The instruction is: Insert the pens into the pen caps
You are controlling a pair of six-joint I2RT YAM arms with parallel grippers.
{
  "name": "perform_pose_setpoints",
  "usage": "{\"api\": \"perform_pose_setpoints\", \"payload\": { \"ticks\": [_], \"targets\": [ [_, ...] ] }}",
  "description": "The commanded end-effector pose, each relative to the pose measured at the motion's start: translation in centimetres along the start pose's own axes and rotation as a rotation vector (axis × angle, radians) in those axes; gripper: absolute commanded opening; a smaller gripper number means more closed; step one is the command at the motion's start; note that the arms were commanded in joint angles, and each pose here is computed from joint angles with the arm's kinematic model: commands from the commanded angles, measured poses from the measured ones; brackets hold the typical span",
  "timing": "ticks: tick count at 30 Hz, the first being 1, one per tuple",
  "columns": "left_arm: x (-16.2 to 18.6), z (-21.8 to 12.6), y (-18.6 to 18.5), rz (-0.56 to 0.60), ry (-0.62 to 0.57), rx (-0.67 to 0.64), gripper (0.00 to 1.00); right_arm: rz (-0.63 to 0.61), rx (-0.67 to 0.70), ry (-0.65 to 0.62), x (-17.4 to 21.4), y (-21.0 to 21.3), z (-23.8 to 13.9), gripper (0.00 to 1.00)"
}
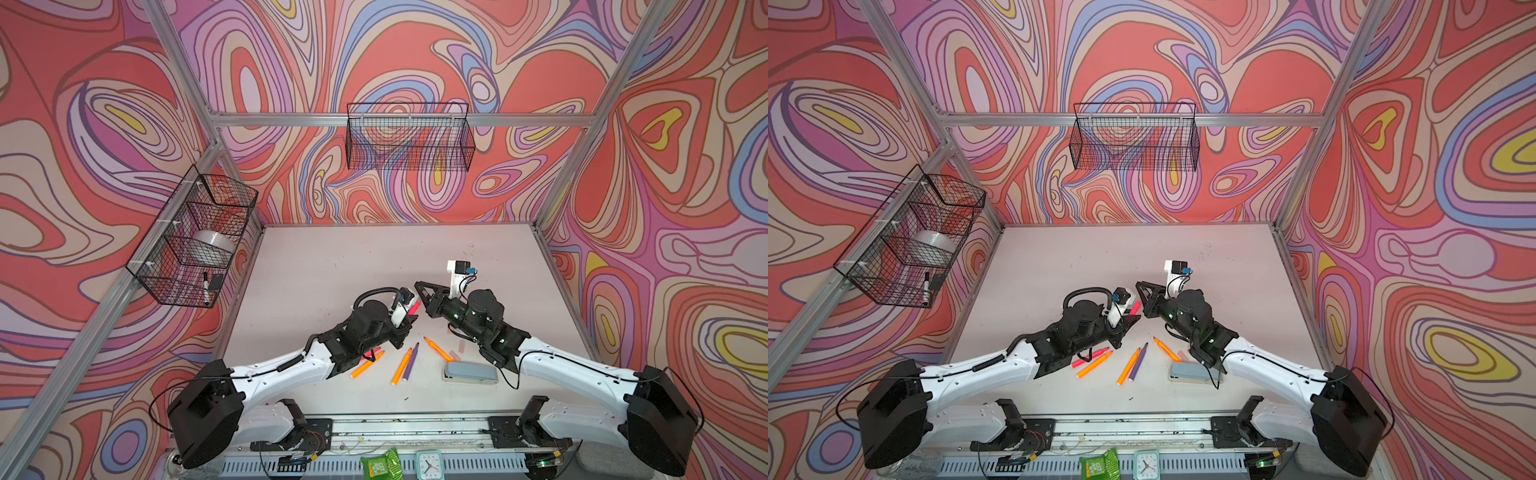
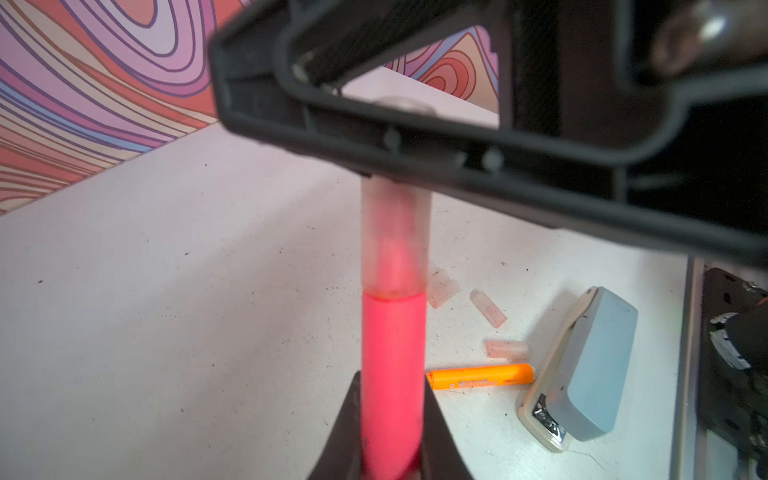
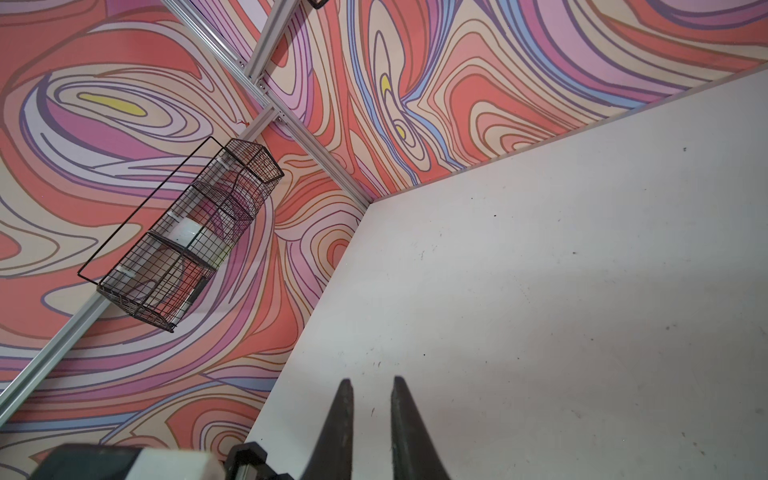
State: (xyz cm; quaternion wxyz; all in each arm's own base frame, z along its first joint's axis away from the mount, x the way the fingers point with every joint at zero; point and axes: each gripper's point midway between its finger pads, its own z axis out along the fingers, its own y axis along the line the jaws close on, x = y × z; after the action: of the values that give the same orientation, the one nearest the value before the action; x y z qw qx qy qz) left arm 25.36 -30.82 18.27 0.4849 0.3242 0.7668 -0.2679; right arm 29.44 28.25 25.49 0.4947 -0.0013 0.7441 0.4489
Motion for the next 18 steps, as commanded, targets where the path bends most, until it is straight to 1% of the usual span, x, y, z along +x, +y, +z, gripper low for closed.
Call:
{"api": "perform_pose_setpoints", "payload": {
  "ticks": [1, 5, 7, 9, 11, 13, 15, 16, 18],
  "targets": [
    [-4.7, -1.4, 2.2, -0.150, -0.184, -0.019, 0.00, 0.011, -0.026, 0.155, 5.3, 0.6, 0.3, 0.00],
    [-5.0, -1.8, 2.4, -0.216, -0.210, 0.055, 0.00, 0.018, -0.075, 0.214, 8.2, 1.9, 1.0, 0.00],
    [-5.1, -2.0, 2.4, -0.213, -0.217, 0.065, 0.00, 0.019, -0.082, 0.226, 8.8, 2.3, 1.1, 0.00],
    [-5.2, -2.2, 2.5, -0.206, -0.222, 0.056, 0.00, 0.010, -0.061, 0.224, 9.2, 2.5, 0.9, 0.00],
    [-5.0, -2.5, 4.0, -0.216, -0.225, -0.035, 0.00, 0.002, 0.016, 0.234, 10.0, 2.3, 0.8, 0.00],
    [-4.7, -3.1, 5.1, -0.185, -0.234, -0.113, 0.00, 0.007, 0.073, 0.265, 11.0, 2.2, 1.0, 0.00],
    [-4.6, -3.8, 6.5, -0.184, -0.250, -0.211, 0.00, 0.015, 0.169, 0.287, 11.8, 1.2, 1.0, 0.00],
    [-4.6, -4.3, 7.0, -0.171, -0.252, -0.252, 0.00, 0.015, 0.205, 0.301, 12.3, 0.9, 1.0, 0.00],
    [-4.9, -4.9, 7.2, -0.116, -0.260, -0.325, 0.00, 0.021, 0.234, 0.315, 12.7, 0.5, 1.1, 0.00]
  ]
}}
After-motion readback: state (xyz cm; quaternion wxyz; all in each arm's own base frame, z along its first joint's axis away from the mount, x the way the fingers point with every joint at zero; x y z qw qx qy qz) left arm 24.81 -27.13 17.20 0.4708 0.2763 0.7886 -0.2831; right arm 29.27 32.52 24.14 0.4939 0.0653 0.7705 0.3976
